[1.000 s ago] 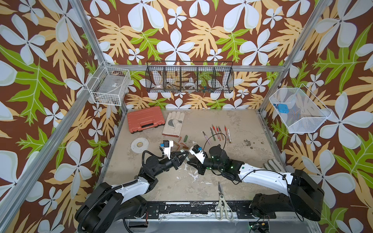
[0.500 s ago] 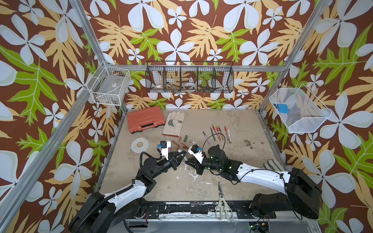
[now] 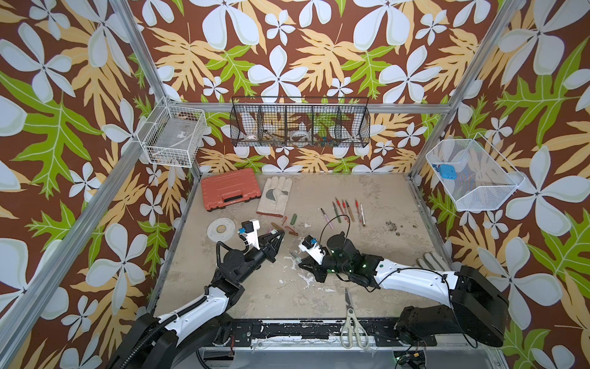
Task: Remove pen caps from pens
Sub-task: Open the pen cap on the pen, then place the pen cap at the center of the table.
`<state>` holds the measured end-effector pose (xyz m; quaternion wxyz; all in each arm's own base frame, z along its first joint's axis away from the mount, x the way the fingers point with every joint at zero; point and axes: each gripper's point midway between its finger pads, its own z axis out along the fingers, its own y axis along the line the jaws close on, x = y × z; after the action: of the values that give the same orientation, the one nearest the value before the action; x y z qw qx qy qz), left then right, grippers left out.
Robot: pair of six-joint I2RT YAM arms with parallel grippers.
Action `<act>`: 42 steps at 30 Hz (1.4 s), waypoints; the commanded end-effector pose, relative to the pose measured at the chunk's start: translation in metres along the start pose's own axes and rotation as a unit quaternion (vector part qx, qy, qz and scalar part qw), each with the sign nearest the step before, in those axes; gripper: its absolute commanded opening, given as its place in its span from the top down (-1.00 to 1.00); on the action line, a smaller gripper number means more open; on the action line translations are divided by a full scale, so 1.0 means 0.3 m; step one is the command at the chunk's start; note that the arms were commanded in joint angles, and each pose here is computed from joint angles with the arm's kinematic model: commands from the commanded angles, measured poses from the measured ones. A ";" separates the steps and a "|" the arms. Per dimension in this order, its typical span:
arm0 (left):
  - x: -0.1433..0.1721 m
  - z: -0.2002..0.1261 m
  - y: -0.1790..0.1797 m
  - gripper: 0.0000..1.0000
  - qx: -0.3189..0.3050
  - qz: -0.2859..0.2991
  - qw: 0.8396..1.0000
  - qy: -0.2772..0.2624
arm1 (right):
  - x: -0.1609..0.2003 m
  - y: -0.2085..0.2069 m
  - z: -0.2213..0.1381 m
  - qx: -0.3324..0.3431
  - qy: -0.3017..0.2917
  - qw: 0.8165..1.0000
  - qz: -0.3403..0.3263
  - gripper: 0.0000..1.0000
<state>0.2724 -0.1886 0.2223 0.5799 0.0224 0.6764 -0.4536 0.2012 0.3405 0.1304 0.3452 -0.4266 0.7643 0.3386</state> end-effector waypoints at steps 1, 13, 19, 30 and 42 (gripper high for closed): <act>-0.024 -0.006 0.002 1.00 -0.004 0.008 1.000 -0.018 | 0.009 -0.001 -0.005 0.003 0.004 1.000 -0.004 1.00; 0.012 0.009 0.153 1.00 -0.130 0.017 0.991 0.016 | -0.044 -0.050 -0.061 0.060 -0.032 0.998 0.006 1.00; 0.027 -0.001 0.192 1.00 -0.160 0.015 0.987 0.023 | -0.086 -0.090 -0.140 0.095 -0.078 0.992 0.015 1.00; 0.183 0.083 0.310 1.00 -0.224 -0.012 0.965 0.134 | -0.090 -0.219 -0.250 0.170 -0.122 0.976 0.064 1.00; 0.284 0.098 0.429 1.00 -0.304 -0.020 0.931 0.203 | -0.067 -0.313 -0.325 0.215 -0.144 0.959 0.114 1.00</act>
<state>0.3404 -0.1788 0.0913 0.4173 -0.0656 0.8745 -0.2383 0.2660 0.2361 0.1723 0.4825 -0.2158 0.8071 0.2631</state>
